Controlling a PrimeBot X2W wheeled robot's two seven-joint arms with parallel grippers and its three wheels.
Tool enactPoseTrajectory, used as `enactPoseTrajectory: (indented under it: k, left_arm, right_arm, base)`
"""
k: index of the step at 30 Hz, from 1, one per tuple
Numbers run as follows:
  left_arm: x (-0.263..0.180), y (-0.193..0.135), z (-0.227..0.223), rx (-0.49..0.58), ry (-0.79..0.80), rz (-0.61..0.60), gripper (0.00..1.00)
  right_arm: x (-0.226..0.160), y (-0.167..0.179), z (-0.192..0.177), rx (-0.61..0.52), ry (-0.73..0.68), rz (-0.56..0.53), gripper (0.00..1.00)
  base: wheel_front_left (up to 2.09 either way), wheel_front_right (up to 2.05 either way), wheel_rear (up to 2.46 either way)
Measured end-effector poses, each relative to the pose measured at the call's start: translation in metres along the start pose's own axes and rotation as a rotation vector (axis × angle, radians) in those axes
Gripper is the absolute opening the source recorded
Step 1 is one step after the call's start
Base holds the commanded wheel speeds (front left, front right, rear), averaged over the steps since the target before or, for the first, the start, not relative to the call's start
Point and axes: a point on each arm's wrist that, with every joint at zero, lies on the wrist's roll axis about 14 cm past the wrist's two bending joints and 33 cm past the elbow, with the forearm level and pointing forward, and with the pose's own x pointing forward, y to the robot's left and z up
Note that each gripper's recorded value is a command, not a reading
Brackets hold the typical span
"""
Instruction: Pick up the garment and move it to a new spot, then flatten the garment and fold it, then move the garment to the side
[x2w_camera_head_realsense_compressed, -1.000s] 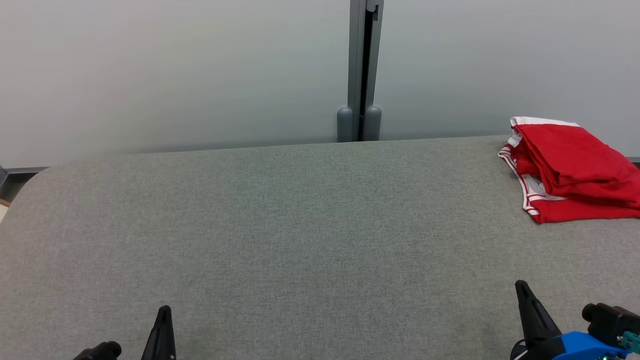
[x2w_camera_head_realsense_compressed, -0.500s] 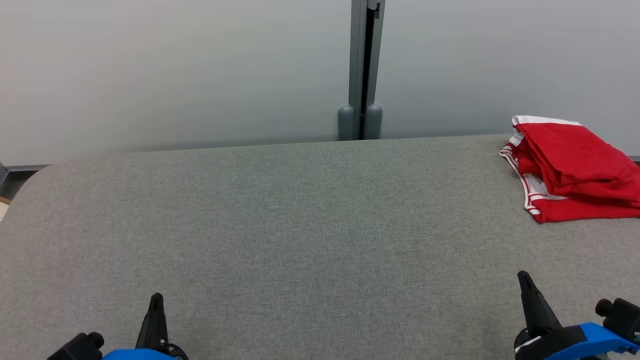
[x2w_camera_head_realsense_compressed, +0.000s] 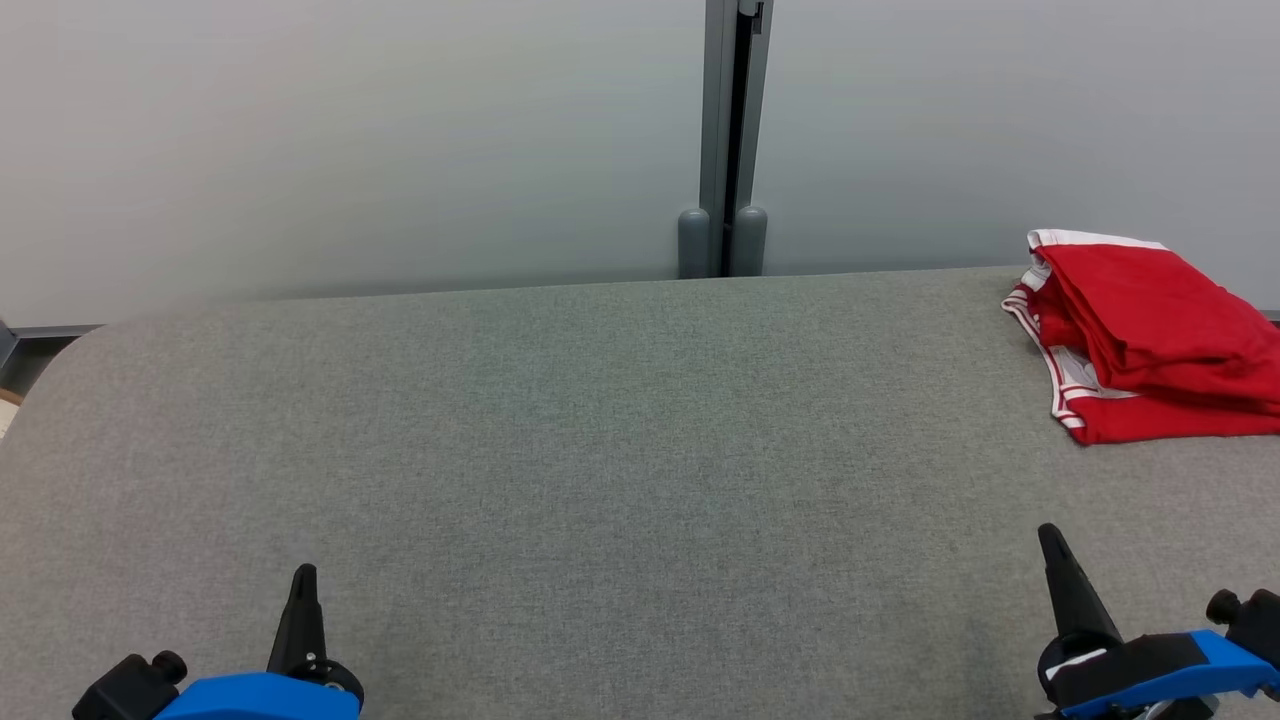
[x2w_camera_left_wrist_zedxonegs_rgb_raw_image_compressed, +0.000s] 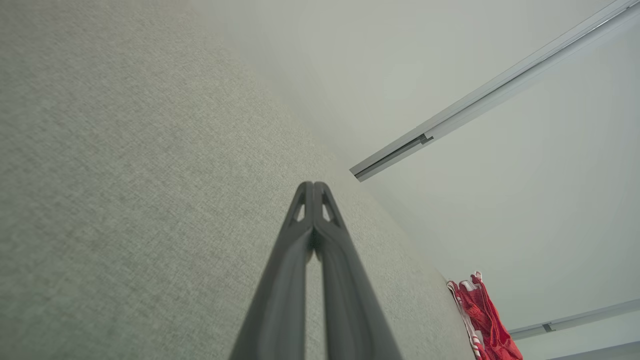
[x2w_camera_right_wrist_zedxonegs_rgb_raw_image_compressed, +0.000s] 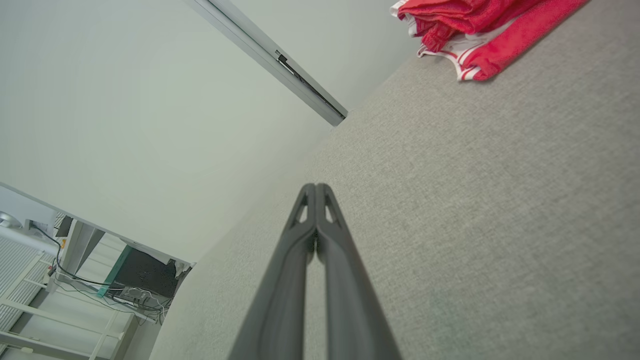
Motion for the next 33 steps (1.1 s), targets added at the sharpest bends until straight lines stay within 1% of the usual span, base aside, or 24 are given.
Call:
enactPoseTrajectory:
  k: [16, 33]
  left_arm:
    - [0.008, -0.008, 0.011, -0.177, -0.016, -0.017, 0.0]
    - [0.013, -0.016, 0.021, -0.336, -0.029, -0.045, 0.0]
  right_arm:
    - [0.007, 0.006, 0.005, 0.188, -0.012, 0.021, 0.0]
    - [0.013, 0.012, 0.009, 0.36, -0.022, 0.045, 0.0]
  base:
    - [0.0, 0.0, 0.0]
    - [0.0, 0.0, 0.0]
